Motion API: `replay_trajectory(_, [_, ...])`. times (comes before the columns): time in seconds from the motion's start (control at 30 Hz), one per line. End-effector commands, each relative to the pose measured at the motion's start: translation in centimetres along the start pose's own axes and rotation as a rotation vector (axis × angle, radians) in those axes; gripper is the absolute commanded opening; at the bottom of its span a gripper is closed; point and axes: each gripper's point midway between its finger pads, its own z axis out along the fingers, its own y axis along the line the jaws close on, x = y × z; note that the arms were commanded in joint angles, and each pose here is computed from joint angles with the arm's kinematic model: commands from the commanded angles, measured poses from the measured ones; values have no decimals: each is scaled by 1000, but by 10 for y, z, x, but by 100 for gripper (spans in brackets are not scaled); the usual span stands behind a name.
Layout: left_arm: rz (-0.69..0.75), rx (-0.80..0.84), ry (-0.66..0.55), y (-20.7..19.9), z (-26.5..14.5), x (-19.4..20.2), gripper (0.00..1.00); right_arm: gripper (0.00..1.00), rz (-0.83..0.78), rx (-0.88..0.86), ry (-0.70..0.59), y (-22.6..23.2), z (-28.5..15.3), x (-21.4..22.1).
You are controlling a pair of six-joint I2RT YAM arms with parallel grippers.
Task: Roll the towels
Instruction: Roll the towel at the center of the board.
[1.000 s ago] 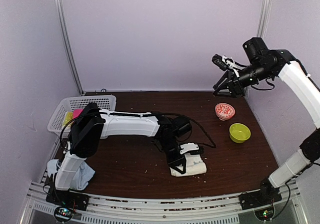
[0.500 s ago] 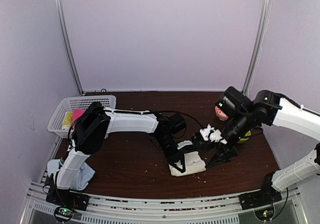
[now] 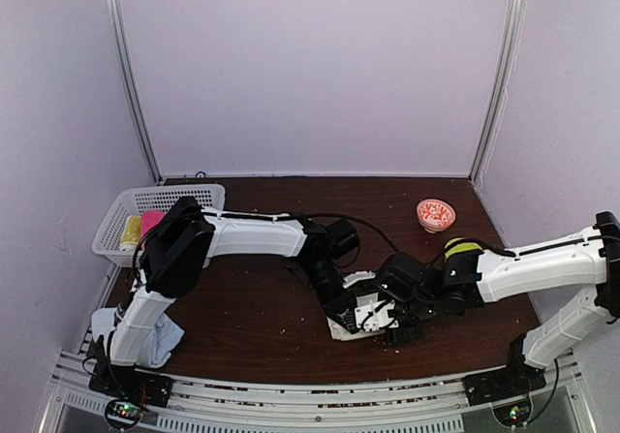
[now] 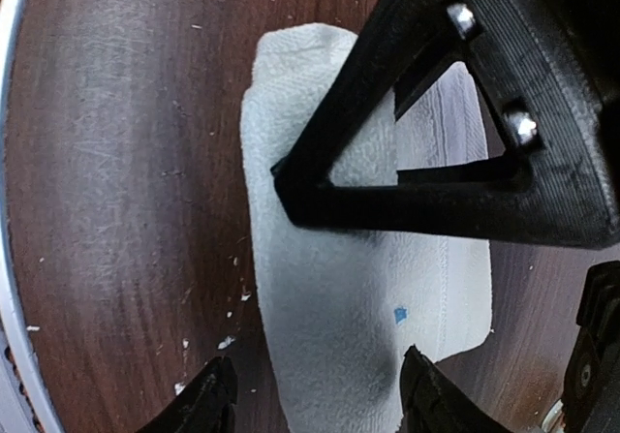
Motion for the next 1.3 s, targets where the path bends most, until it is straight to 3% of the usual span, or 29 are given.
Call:
replay_trajectory(0.0, [-90,-51,98,31,18,34,0,55,-6,103,-8,-13,13,-4])
replay_trajectory(0.13, [-71,-75,82,32,11,30,0,37,-45,48,30,0,25,7])
replay_trajectory(0.23, [-43,-91,39,28,-1,22,17,26,-57,-48,53,16,31,10])
replay_trajectory(0.33, [-11,-100,7,15,-15,20,28,19,-39,-140,42,27,29,9])
replay_trajectory(0.43, [-4,-253,-36,20,-38,23,46,17,1,-227,29,28,24,8])
replay_trajectory(0.5, [2,-381,-92,30,-62,22,52,16,24,-281,25,26,21,9])
replay_trajectory(0.67, [32,-631,-280,28,-128,12,56,14,103,-437,43,18,21,10])
replay_trajectory(0.83, [104,-823,-542,3,-193,-7,56,10,269,-582,67,-11,30,3])
replay_trajectory(0.97, [327,-905,-684,-50,-208,-19,59,9,363,-663,100,-28,43,11])
replay_trajectory(1.1, [506,-988,-605,-74,-180,-23,59,9,427,-735,128,-41,56,21])
replay_trajectory(1.2, [599,-955,-471,-76,-142,-28,58,9,454,-774,115,-49,63,21])
replay_trajectory(1.27, [583,-934,-349,-59,-117,-27,57,9,467,-798,120,-49,66,21])
